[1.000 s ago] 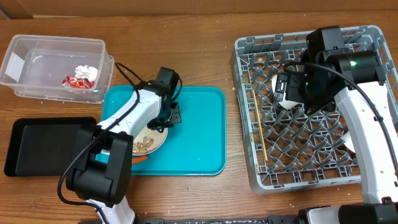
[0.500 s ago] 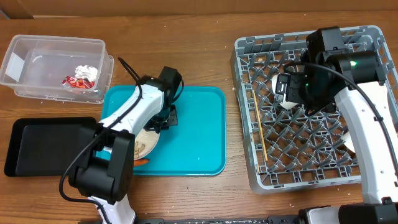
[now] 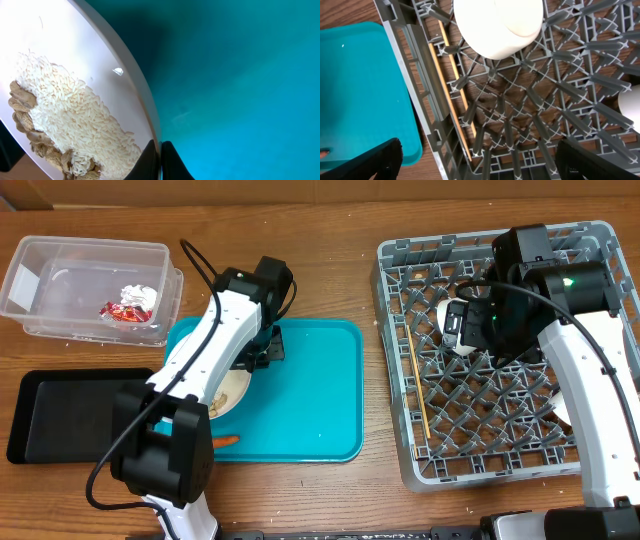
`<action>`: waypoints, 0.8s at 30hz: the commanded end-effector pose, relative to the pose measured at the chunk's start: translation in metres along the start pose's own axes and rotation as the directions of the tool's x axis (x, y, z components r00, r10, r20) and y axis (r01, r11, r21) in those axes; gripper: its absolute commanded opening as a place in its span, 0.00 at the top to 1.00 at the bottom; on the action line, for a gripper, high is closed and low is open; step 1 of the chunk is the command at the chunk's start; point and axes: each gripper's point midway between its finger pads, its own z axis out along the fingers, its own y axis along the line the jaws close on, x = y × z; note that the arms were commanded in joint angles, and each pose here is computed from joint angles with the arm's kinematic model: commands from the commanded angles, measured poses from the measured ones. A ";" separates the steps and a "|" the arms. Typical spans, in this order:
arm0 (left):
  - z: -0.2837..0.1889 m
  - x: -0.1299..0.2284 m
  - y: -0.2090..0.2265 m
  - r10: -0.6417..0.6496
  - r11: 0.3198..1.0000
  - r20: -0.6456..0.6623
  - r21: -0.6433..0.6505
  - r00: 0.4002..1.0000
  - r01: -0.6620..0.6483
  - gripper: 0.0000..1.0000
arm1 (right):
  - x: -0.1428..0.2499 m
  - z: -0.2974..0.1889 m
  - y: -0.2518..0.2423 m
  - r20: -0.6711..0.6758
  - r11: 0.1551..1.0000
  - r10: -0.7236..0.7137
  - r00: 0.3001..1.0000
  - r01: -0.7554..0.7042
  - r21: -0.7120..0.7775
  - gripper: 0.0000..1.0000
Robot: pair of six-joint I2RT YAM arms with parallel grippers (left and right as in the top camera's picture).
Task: Sort waste into correct bins and load items into the dishwasher
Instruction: 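Lift the plate with the left gripper and tip food onto black tray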
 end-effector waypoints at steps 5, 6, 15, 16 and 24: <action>-0.024 -0.011 0.015 -0.023 0.999 0.039 -0.024 0.999 0.023 0.96 | -0.001 0.000 -0.005 0.008 0.999 -0.015 1.000 0.015 0.030 0.00; -0.025 -0.010 0.020 -0.032 0.999 0.033 -0.027 0.999 0.033 0.96 | -0.001 0.000 -0.006 0.008 0.999 -0.015 1.000 0.015 0.035 0.00; -0.037 -0.015 0.070 -0.121 0.993 0.026 0.001 0.992 0.121 0.96 | -0.001 0.000 -0.007 0.008 0.999 -0.015 1.000 0.015 0.039 0.00; -0.039 -0.016 0.075 -0.125 0.992 0.027 0.013 0.992 0.125 0.96 | -0.001 0.000 -0.007 0.008 0.999 -0.015 1.000 0.015 0.039 0.00; -0.039 -0.022 0.119 -0.172 0.978 -0.001 0.120 0.985 0.171 0.96 | 0.001 0.000 -0.007 0.002 0.999 -0.015 1.000 0.015 0.041 0.00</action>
